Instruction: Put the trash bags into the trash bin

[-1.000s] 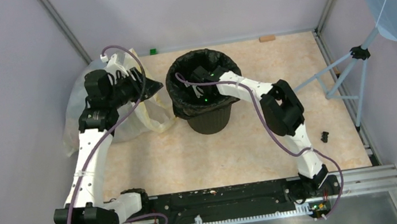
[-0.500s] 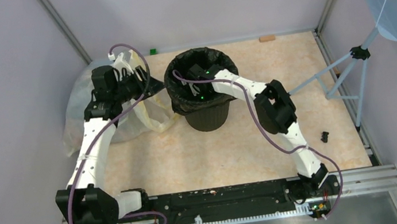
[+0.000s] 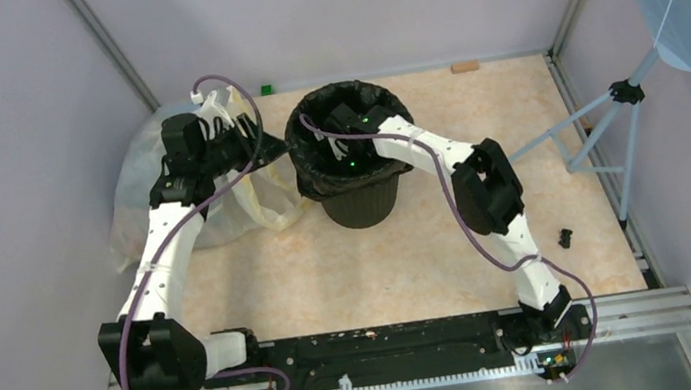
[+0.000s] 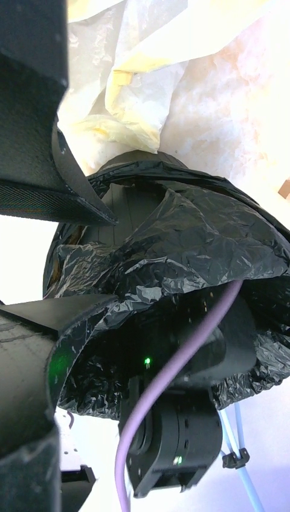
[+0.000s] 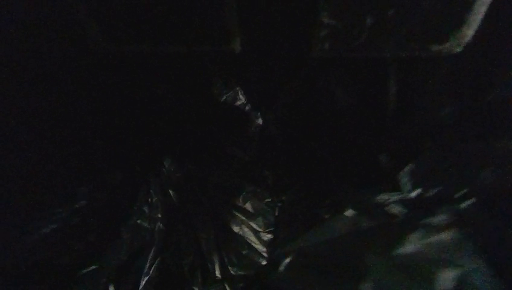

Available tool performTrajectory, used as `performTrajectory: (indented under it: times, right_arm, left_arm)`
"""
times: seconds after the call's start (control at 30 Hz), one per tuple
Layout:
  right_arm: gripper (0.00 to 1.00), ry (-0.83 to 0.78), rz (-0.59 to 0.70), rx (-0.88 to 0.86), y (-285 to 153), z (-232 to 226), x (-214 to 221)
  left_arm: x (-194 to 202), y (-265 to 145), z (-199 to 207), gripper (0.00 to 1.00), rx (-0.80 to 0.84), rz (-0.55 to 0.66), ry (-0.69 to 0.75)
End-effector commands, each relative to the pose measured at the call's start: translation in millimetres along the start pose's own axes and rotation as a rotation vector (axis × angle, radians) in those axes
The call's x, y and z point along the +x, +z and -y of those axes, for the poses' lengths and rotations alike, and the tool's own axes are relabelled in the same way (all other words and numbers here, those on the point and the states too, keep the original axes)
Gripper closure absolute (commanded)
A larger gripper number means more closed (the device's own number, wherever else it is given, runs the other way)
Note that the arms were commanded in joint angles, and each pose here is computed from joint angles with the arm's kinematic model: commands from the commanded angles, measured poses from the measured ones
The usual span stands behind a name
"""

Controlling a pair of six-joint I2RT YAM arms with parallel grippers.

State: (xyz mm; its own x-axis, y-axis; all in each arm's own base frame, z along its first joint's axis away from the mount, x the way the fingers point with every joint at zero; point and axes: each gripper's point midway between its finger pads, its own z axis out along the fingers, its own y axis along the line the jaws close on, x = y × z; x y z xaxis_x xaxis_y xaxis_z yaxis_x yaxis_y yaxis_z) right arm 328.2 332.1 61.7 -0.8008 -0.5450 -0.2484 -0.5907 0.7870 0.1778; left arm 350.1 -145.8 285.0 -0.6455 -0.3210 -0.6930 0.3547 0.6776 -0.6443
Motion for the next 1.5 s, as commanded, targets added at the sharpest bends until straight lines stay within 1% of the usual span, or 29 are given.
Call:
performTrajectory:
  times: [0.0,0.23,0.43,0.5,0.63,0.7,0.77,0.83,0.9,0.97,1.07,1.13,1.17,1.23,1.37,1.47]
  right_arm:
    - [1.00,-0.023,0.209,-0.014,-72.7,-10.5,-40.7]
    - [1.00,-0.027,0.257,0.001,-103.4,-13.2,-49.3]
    - [1.00,-0.033,0.420,0.018,-168.9,-18.6,-70.7]
    - [0.96,-0.032,0.478,0.036,-193.7,-17.8,-76.0]
    - [0.82,-0.028,0.565,0.058,-232.9,-13.5,-77.0]
    - [0.69,-0.022,0.617,0.081,-254.3,-8.9,-75.2]
    - [0.52,-0.005,0.667,0.124,-273.0,-0.3,-73.3]
    - [0.40,0.018,0.716,0.162,-290.4,9.2,-70.8]
    - [0.31,0.051,0.756,0.203,-303.3,23.0,-67.3]
    - [0.26,0.083,0.777,0.230,-311.9,36.1,-62.7]
    - [0.25,0.122,0.772,0.237,-310.9,53.2,-59.1]
    - [0.26,0.132,0.745,0.237,-301.7,59.4,-58.1]
    - [0.26,0.137,0.729,0.239,-295.9,62.5,-57.9]
    - [0.30,0.143,0.696,0.244,-282.6,67.0,-58.7]
    - [0.41,0.161,0.631,0.252,-253.7,75.7,-61.6]
    - [0.45,0.169,0.592,0.254,-235.7,80.5,-63.4]
  left_arm:
    - [-2.1,4.2,-1.5,0.50,0.024,0.012,0.013]
    - [1.7,4.6,-3.7,0.50,0.020,0.004,0.013]
    - [1.6,2.0,-3.3,0.50,0.012,0.002,0.022]
    - [1.0,-0.3,-2.3,0.49,0.006,0.004,0.027]
    - [-3.0,-8.6,1.1,0.46,-0.017,0.020,0.050]
    - [-3.7,-14.3,2.8,0.43,-0.033,0.026,0.065]
    - [-2.8,-22.4,4.6,0.39,-0.054,0.036,0.076]
    - [-1.2,-29.7,6.3,0.34,-0.069,0.045,0.091]
    - [2.3,-37.0,7.9,0.30,-0.081,0.049,0.104]
    - [5.6,-44.0,8.7,0.25,-0.095,0.055,0.119]
    - [12.8,-54.7,5.6,0.16,-0.132,0.071,0.135]
    - [15.3,-63.5,1.2,0.04,-0.177,0.096,0.141]
    - [17.0,-67.6,-0.1,0.02,-0.192,0.106,0.145]
    - [21.4,-74.2,-1.3,0.01,-0.209,0.126,0.147]
    - [32.6,-85.7,1.7,0.01,-0.204,0.168,0.141]
    - [40.5,-91.4,4.0,0.01,-0.188,0.196,0.143]
